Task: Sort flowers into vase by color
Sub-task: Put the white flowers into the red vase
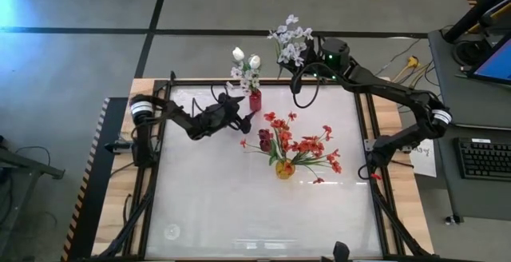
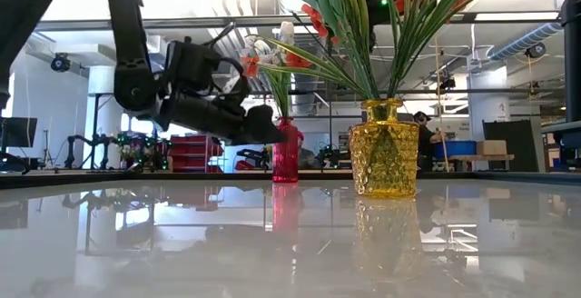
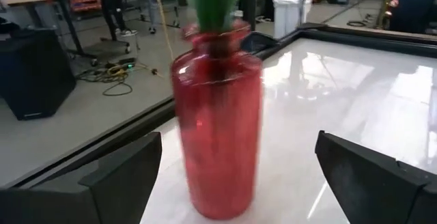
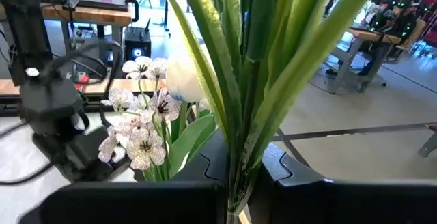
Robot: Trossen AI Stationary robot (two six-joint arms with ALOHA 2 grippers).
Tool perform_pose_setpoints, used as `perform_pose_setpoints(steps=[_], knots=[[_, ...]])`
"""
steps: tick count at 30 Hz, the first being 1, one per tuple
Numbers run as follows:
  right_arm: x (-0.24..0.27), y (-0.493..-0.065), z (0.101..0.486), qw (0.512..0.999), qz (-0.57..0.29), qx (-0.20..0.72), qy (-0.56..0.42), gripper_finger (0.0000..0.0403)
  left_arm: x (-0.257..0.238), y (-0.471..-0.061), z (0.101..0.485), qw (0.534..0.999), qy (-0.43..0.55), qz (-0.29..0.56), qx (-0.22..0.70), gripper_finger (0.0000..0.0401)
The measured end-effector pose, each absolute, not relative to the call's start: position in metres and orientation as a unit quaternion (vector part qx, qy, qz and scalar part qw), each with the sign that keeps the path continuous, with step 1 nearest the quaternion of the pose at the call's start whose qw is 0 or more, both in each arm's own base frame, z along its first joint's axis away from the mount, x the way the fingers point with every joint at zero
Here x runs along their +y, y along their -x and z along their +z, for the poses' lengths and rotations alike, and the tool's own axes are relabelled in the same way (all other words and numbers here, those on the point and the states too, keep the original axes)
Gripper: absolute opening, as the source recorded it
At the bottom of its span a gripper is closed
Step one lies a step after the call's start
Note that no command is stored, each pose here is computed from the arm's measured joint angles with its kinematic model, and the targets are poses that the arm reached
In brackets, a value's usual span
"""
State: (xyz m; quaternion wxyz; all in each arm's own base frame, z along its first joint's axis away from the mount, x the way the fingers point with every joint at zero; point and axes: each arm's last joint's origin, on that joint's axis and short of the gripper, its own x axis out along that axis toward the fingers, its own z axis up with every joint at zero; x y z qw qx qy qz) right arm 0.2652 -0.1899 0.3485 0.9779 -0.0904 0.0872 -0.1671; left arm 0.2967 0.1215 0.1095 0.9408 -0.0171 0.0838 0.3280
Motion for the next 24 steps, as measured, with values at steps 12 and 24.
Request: perform_pose_setpoints(steps=[12, 24], knots=[[-0.192, -0.267, 0.346, 0.978, -0.168, 0.087, 0.091, 0.0018, 0.133, -0.310, 0.086, 0.943, 0.020, 0.333, 0.026, 0.0371], [-0.192, -0.267, 0.347, 0.978, -0.169, 0.085, 0.089, 0.0018, 0.148, -0.322, 0.089, 0.937, 0.018, 0.348, -0.003, 0.0368]])
